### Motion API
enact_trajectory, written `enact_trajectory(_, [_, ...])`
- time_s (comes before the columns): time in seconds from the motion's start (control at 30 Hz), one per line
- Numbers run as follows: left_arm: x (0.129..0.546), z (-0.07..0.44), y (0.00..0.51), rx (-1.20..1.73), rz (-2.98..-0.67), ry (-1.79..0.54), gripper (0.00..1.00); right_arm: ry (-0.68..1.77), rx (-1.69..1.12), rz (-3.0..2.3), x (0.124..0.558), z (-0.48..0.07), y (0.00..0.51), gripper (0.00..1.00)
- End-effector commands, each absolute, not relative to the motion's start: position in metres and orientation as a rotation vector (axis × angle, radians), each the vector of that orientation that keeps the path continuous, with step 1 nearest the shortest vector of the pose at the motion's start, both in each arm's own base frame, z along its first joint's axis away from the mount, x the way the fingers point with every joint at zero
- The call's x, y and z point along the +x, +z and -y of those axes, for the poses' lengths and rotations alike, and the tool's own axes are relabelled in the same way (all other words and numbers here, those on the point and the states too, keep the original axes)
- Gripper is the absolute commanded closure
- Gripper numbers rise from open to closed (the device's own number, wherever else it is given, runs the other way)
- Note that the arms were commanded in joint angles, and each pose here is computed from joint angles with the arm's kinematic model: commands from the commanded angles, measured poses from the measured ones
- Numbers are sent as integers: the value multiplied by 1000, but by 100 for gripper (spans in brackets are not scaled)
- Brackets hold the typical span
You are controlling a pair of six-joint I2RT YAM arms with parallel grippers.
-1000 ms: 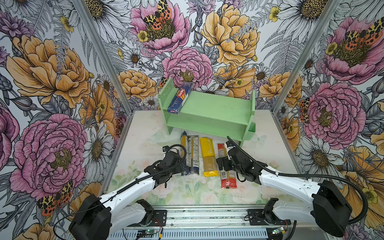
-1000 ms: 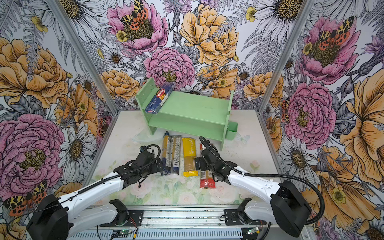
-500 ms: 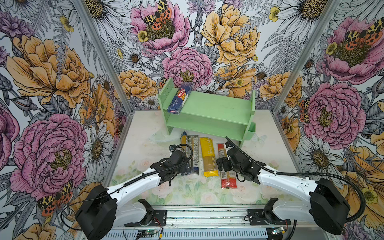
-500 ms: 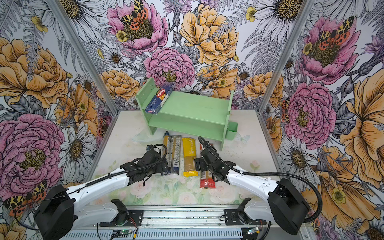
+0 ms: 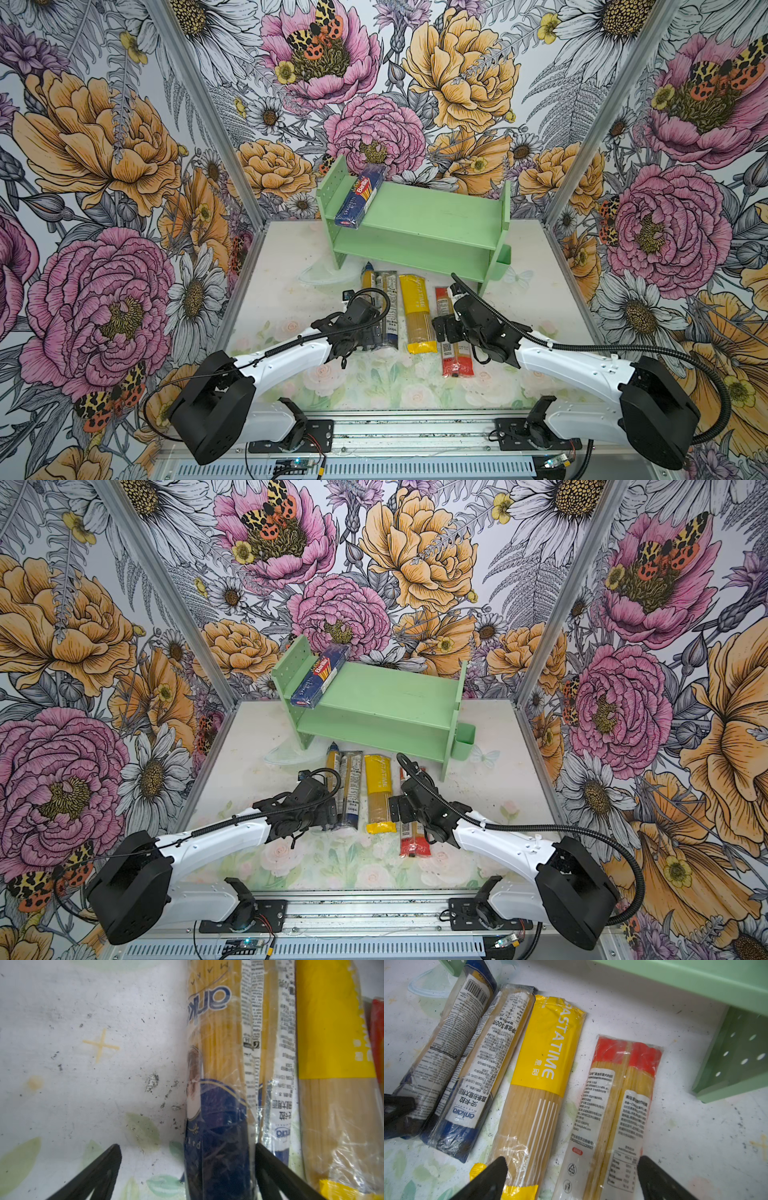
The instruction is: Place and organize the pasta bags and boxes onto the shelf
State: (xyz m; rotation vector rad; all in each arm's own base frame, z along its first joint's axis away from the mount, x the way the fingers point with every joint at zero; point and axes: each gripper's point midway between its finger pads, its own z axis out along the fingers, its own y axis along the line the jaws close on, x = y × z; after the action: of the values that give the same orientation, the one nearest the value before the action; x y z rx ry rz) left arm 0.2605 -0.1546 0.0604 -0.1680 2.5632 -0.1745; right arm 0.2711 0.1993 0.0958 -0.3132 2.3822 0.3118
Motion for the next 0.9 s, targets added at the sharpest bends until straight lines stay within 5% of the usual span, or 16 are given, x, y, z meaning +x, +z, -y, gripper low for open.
enact_trajectory(0.0, [257, 142, 54, -177, -2585, -96, 1, 339, -322, -2346, 276, -205, 108, 0])
enact_trajectory(0.87, [253, 126, 73, -155, -2547, -76, 1, 367, -351, -2379, 279, -216, 102, 0])
